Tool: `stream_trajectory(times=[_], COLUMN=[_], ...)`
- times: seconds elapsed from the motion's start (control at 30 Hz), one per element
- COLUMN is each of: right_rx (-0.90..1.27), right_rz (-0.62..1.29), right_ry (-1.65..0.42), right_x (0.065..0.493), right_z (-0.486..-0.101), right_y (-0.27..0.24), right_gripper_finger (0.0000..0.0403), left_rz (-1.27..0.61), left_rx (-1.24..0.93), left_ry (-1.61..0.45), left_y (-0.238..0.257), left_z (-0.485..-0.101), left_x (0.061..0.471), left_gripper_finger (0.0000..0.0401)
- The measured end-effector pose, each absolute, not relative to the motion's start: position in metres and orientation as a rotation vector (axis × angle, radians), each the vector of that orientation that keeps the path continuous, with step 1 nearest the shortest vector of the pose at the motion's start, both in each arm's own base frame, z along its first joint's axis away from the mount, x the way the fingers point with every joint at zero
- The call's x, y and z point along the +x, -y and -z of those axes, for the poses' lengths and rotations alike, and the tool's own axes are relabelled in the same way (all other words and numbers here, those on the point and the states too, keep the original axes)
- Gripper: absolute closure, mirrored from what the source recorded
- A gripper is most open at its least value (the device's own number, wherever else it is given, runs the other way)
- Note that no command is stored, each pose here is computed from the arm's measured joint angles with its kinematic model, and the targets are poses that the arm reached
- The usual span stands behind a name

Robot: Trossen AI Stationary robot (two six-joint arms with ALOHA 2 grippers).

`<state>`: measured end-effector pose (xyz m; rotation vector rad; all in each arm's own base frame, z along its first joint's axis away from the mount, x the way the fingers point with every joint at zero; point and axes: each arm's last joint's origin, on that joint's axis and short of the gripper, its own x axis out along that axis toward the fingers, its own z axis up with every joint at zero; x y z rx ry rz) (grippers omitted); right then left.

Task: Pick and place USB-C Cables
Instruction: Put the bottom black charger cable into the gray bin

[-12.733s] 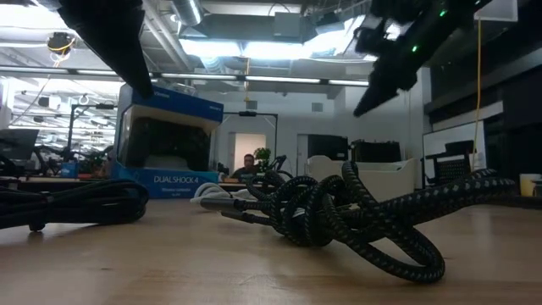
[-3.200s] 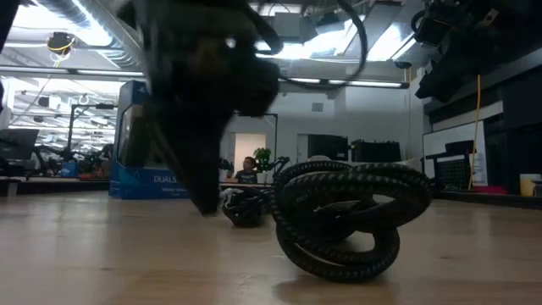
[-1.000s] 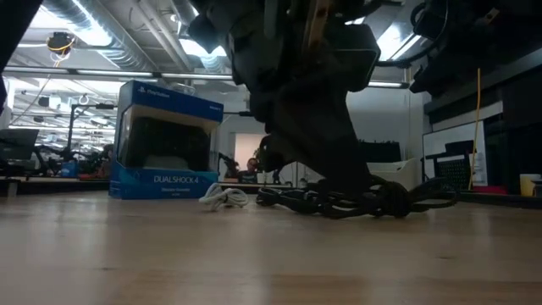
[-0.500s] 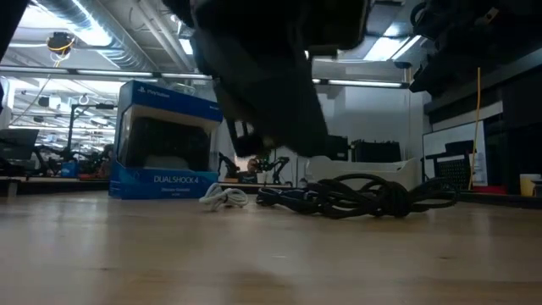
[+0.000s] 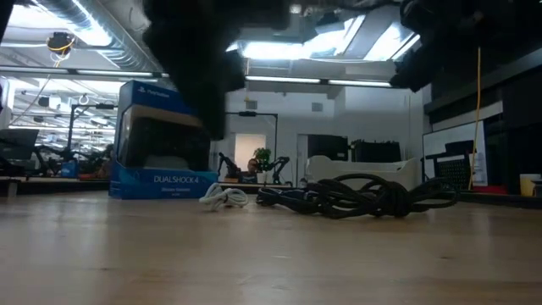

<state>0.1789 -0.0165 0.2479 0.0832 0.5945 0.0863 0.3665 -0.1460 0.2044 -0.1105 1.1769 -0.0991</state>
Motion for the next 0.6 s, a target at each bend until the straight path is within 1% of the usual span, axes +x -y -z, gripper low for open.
stream_trajectory(times=[0.1,0.23,0.37,0.43,0.53,0.6], right_rx=[-0.006,-0.060,-0.062,-0.065,-0.079,-0.088], right_rz=[-0.139,-0.198,-0.233,-0.252,-0.334,-0.406], right_ry=[-0.652,-0.722,-0.784,-0.808,-0.807,-0.763], right_x=[0.190,0.207,0.222,0.227,0.234,0.241], right_z=[-0.236,-0.219,-0.201,-0.193,-0.184,-0.182], right_y=[0.012,0.006,0.000,-0.004,-0.011,-0.016], right_gripper_finger=[0.0284,0.0284,0.0284,0.0284,0.0283,0.0277], left_rz=[0.041,-0.010,-0.077,-0.109,-0.161,-0.192], left_rx=[-0.128,-0.100,-0.042,-0.019,-0.007,-0.004], left_ry=[-1.273,-1.335,-1.306,-1.249,-1.181,-1.161], left_y=[0.142,0.142,0.146,0.150,0.153,0.155], left_z=[-0.207,-0.218,-0.233,-0.240,-0.249,-0.249], left_x=[0.354,0.338,0.321,0.312,0.299,0.288], left_gripper_finger=[0.0401,0.0401,0.0401,0.0401,0.0401,0.0401])
